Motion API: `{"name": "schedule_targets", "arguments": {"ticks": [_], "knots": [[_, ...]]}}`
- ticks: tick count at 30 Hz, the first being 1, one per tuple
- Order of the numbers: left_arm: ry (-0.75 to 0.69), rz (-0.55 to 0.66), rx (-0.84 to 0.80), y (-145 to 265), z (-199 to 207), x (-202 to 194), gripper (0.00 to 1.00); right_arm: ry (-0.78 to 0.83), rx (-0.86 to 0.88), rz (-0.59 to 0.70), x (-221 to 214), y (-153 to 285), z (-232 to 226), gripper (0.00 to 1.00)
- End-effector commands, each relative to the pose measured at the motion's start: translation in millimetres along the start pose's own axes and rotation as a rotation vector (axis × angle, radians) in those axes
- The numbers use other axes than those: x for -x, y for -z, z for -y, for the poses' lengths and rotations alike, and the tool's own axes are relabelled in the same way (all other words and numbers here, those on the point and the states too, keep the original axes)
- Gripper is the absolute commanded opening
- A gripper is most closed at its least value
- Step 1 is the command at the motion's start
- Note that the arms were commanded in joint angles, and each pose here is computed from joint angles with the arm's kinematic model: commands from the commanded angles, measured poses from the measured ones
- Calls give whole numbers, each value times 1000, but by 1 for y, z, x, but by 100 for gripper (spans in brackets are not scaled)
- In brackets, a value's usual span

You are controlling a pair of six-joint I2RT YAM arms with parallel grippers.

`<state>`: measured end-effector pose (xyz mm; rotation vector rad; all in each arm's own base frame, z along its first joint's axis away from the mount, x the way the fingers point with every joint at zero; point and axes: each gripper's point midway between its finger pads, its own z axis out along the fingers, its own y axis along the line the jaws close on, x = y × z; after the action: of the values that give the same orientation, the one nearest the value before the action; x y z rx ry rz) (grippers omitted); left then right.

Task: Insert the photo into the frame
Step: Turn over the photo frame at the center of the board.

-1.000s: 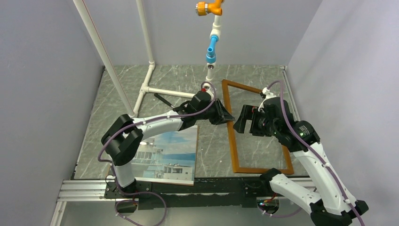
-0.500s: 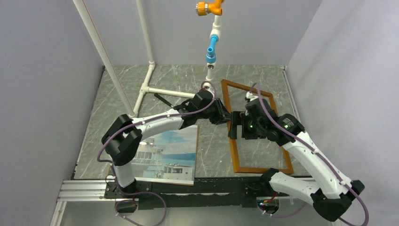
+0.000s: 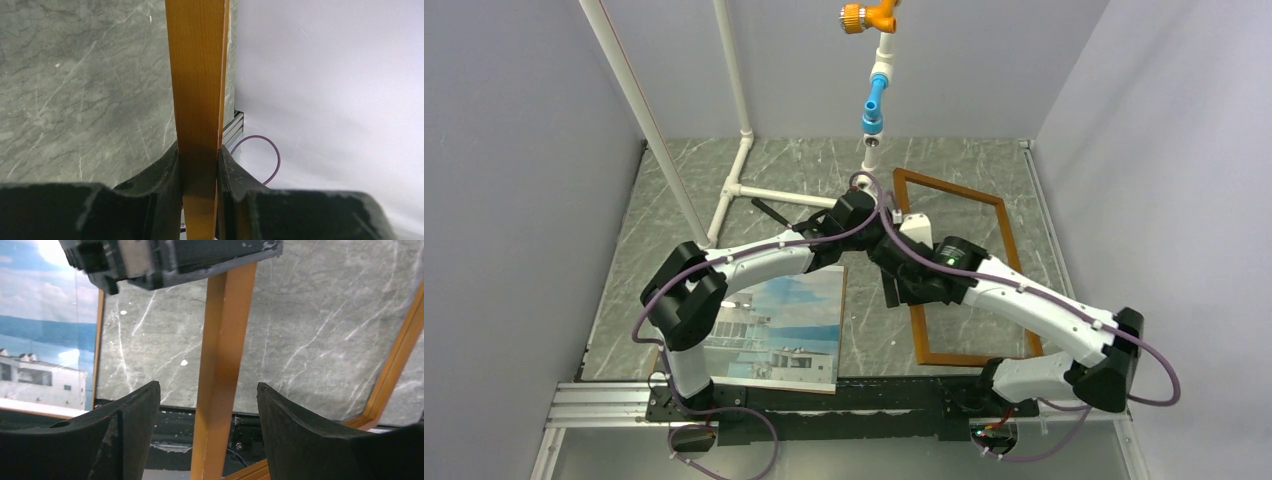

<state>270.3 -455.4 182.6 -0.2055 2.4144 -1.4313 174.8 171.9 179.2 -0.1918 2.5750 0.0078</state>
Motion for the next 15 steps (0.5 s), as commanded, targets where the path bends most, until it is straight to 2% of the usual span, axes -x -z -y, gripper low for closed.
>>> {"name": "schedule_targets", "arguments": {"ticks": [1,7,13,15], "knots": [[-5,30,-11,2,5,5,0,8,-146,74,8,2,4,71],[17,13,-40,3,6,1,0,54,-291,111,4,-5,4,59],[37,8,-79,9,9,-1,0,105,-480,135,1,-9,27,57],[43,6,-88,10,9,-1,0,122,-503,136,0,-12,29,53]]}}
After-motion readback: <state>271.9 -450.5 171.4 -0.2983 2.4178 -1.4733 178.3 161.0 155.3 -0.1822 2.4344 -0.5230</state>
